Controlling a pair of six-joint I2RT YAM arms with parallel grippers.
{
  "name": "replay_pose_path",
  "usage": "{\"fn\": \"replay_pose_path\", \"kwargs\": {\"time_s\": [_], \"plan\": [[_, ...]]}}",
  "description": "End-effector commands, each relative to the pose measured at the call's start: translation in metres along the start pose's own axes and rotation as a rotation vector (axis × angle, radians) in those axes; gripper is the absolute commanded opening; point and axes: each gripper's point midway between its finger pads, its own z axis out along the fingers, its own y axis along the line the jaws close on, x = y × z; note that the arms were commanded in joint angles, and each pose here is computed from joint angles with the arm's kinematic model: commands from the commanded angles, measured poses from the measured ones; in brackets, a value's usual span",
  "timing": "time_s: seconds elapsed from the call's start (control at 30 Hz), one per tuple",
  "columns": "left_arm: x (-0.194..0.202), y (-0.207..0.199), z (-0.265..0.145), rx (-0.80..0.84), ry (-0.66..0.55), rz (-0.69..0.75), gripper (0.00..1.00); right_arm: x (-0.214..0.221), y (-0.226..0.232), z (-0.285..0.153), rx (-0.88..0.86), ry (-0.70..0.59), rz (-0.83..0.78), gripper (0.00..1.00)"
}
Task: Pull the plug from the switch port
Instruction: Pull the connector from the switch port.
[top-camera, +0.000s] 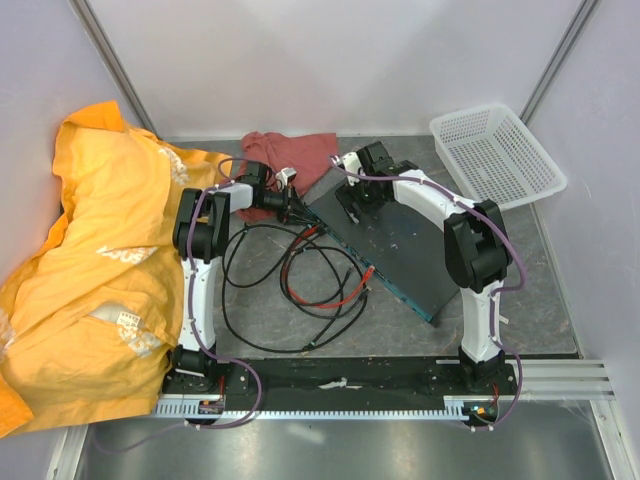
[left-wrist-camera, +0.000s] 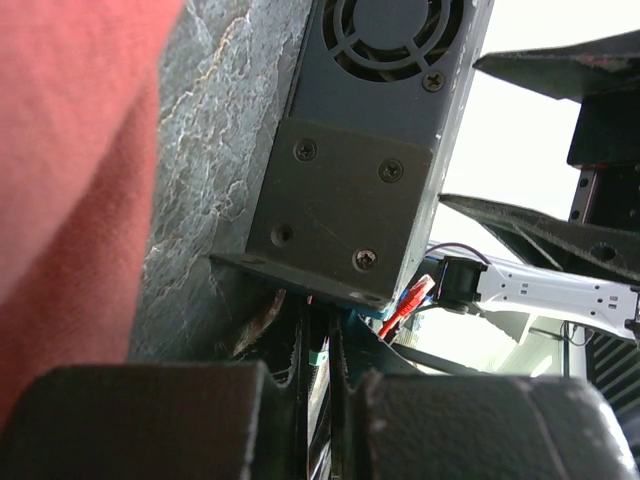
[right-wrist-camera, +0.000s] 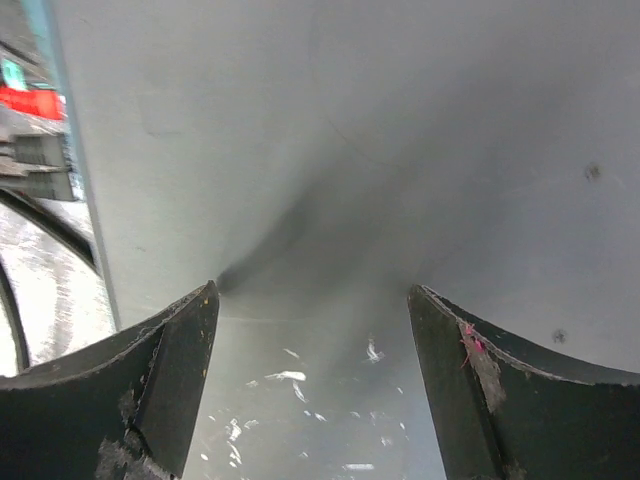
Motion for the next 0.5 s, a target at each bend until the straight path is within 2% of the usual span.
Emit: {"fn": "replay_pose_path", "kwargs": {"time_s": [0.0, 0.17, 0.23, 0.27, 0.37, 0.47], "plan": [[-0.055, 0.028, -0.039, -0.089, -0.18, 0.032, 0.02, -0.035, 0.03, -0.001, -0.066, -0.085, -0.107, 0.85], [-0.087, 0.005, -0.021, -0.018, -0.196, 0.078, 0.01, -0.029, 0.05, 0.016, -0.083, -0.044, -0.148, 0.9], [-0.087, 0.006, -0.016, -0.007, -0.187, 0.058, 0.02, -0.021, 0.064, 0.02, -0.098, -0.013, -0.199, 0.93], [-0.084, 0.009, -0.014, 0.001, -0.182, 0.027, 0.01, -0.018, 0.064, 0.019, -0.077, -0.004, -0.225, 0.98], [-0.077, 0.014, -0.012, 0.036, -0.182, -0.037, 0.02, 0.001, 0.06, 0.026, -0.005, 0.06, -0.26, 0.98], [-0.072, 0.017, -0.013, 0.039, -0.192, -0.034, 0.02, 0.01, 0.043, 0.028, 0.104, 0.091, -0.242, 0.98]]}}
